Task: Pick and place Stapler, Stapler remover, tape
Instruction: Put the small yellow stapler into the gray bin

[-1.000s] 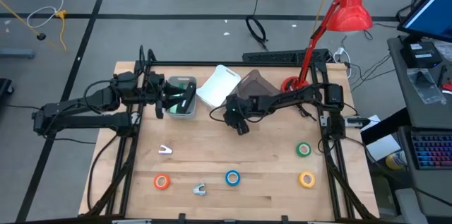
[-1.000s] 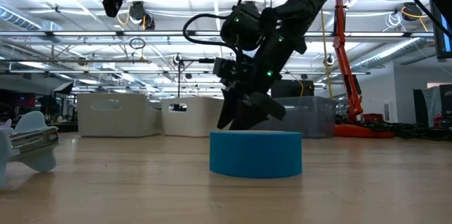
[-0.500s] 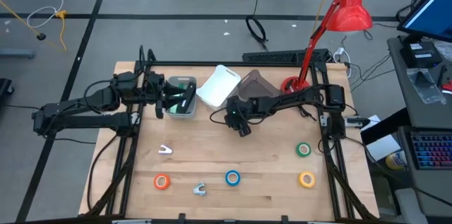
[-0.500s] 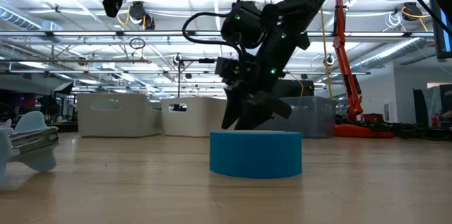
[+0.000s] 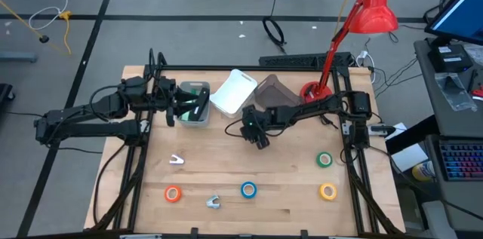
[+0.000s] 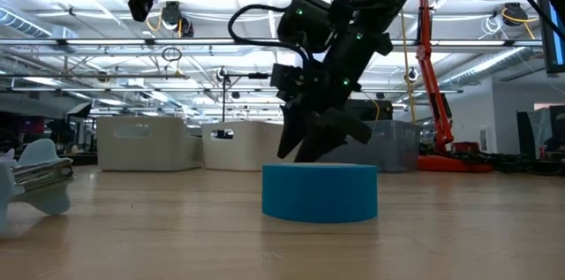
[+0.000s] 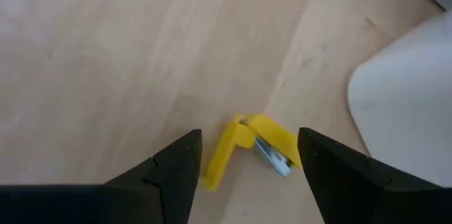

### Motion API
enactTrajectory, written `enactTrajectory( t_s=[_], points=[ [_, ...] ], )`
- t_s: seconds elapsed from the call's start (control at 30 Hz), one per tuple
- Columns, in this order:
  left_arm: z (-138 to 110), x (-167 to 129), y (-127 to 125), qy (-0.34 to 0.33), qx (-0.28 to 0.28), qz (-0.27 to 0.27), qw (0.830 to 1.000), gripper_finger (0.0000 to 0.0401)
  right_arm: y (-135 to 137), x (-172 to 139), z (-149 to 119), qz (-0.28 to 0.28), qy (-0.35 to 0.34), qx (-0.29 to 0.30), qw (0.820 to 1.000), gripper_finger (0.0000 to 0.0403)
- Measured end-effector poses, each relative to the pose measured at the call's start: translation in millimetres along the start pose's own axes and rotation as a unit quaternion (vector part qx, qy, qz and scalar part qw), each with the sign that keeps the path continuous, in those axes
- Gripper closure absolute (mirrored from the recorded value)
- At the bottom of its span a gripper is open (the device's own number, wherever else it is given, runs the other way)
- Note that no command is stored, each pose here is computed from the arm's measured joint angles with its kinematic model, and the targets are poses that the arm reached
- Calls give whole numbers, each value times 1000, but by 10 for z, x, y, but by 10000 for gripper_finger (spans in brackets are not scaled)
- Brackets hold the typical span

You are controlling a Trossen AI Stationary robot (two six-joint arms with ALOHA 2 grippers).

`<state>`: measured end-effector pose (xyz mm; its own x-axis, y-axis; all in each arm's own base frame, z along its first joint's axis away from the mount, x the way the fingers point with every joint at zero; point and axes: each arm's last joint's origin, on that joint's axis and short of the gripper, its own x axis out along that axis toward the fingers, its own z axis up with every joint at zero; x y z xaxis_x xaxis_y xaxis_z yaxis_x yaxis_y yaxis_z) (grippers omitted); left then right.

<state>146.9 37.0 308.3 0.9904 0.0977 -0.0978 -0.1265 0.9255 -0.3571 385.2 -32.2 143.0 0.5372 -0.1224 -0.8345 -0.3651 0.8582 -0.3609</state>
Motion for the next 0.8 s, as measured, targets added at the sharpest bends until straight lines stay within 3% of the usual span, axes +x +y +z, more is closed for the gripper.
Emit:
enactTrajectory(
  t_s=[0.8],
  points=[
    [0, 0, -2, 0, 2, -1, 1000, 215, -79, 51, -50, -4, -1, -87, 996, 174]
  ],
)
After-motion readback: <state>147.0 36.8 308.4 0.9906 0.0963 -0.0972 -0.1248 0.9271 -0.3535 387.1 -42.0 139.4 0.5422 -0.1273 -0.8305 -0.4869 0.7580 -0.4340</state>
